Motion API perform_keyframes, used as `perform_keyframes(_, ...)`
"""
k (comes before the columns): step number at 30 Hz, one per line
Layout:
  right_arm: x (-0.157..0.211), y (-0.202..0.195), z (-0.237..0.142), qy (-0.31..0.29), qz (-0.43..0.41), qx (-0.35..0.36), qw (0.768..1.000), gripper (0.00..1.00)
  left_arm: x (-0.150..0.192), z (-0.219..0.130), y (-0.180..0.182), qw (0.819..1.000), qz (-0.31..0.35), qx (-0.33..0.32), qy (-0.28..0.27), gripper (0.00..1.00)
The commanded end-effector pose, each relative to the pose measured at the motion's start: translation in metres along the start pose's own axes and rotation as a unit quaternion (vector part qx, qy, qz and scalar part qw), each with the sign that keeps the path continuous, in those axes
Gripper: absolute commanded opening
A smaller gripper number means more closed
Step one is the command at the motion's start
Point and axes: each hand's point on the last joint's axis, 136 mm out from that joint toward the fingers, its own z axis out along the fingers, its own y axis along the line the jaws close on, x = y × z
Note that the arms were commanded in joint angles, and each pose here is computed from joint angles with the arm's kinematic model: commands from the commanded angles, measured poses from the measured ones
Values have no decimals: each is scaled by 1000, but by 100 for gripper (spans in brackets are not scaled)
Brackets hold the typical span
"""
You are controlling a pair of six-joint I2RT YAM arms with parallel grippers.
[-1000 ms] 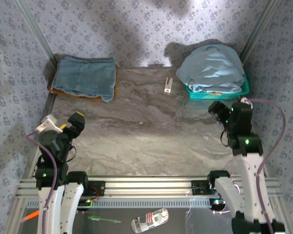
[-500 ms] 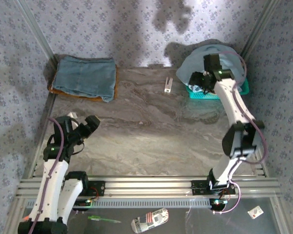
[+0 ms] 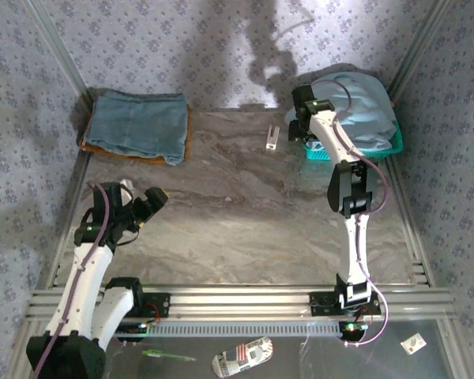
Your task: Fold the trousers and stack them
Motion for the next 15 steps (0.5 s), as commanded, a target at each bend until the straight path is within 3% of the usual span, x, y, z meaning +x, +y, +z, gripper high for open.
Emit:
perform_keyframes(1,-6,-25,1,6,1,45,999,42,-10,-6,-19,1000,18,23,-7,95)
perform_keyframes(3,-12,-33,-5,-3,20,47,999,11,-12,-6,-21,1000,19,23,-6,94)
perform_keyframes(4,-18,-36,-12,-12,30,41,999,0,-12,-6,-22,1000,18,24,-4,94)
perform_keyframes(9,-50,-48,-73,-81,79,-17,993,0,-16,-14,-34,999,17,41,-10,93)
perform_keyframes(15,-82,-79,-162,-191,120,-19,974,0,-17,-20,-43,998,22,56,-21,91)
